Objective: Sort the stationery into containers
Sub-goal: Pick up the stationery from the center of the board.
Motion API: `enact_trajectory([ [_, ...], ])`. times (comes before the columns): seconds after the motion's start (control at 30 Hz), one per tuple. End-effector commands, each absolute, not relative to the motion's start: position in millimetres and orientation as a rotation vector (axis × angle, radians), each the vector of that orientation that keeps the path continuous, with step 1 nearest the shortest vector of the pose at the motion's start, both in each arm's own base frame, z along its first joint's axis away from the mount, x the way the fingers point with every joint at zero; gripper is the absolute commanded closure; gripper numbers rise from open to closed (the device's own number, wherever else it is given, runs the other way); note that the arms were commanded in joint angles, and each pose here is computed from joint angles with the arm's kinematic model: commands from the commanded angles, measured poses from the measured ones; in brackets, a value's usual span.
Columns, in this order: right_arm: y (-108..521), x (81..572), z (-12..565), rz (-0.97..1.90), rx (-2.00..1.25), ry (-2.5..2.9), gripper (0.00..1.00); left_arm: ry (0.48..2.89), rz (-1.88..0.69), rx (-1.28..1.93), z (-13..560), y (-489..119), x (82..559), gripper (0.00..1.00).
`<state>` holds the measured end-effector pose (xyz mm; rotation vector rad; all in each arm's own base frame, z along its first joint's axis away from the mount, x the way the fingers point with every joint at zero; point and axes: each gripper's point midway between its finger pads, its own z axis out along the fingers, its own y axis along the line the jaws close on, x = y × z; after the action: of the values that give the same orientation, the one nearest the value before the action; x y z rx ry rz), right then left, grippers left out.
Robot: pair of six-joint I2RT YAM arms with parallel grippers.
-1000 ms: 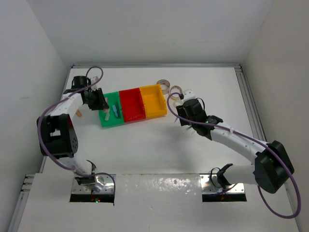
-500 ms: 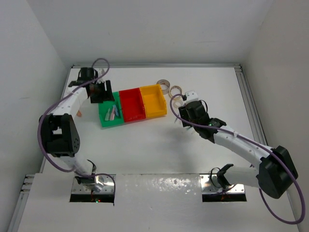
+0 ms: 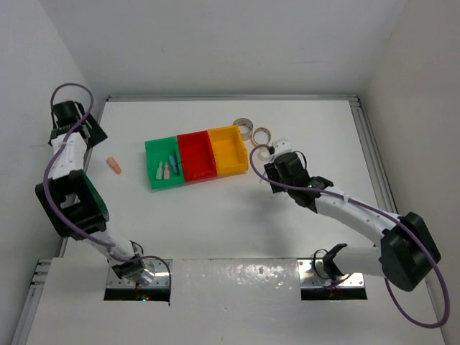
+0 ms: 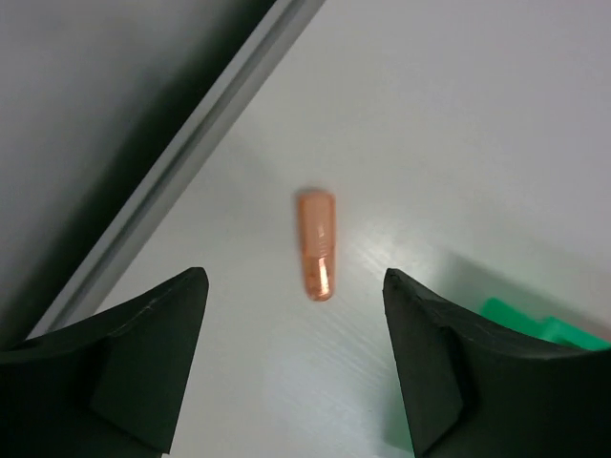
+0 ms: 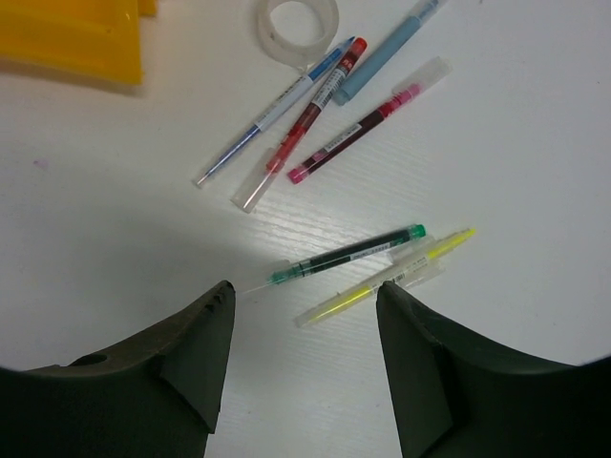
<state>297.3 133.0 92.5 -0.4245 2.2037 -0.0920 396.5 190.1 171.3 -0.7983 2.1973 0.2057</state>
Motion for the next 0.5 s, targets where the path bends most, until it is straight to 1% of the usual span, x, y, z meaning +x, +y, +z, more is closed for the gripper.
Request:
enact_trajectory([
  [0.0,145.7,314.0,109.3,-0.074,-0.455,2.164,0.39,2.259,0.274,-0.904,128.0,203.4,383.9,0.27],
  [0.17,151.5,321.5,115.0,-0.075,-0.463,2.169,0.39,2.317,0.179,-1.009,90.8,207.6,377.1,0.26],
  [0.37,152.9,323.2,115.9,-0.07,-0.449,2.172,0.39,2.352,0.158,-1.002,57.7,208.3,391.3,0.26],
  [0.47,151.8,321.8,115.0,-0.077,-0.45,2.179,0.39,2.392,0.159,-1.006,39.8,207.2,394.7,0.28],
])
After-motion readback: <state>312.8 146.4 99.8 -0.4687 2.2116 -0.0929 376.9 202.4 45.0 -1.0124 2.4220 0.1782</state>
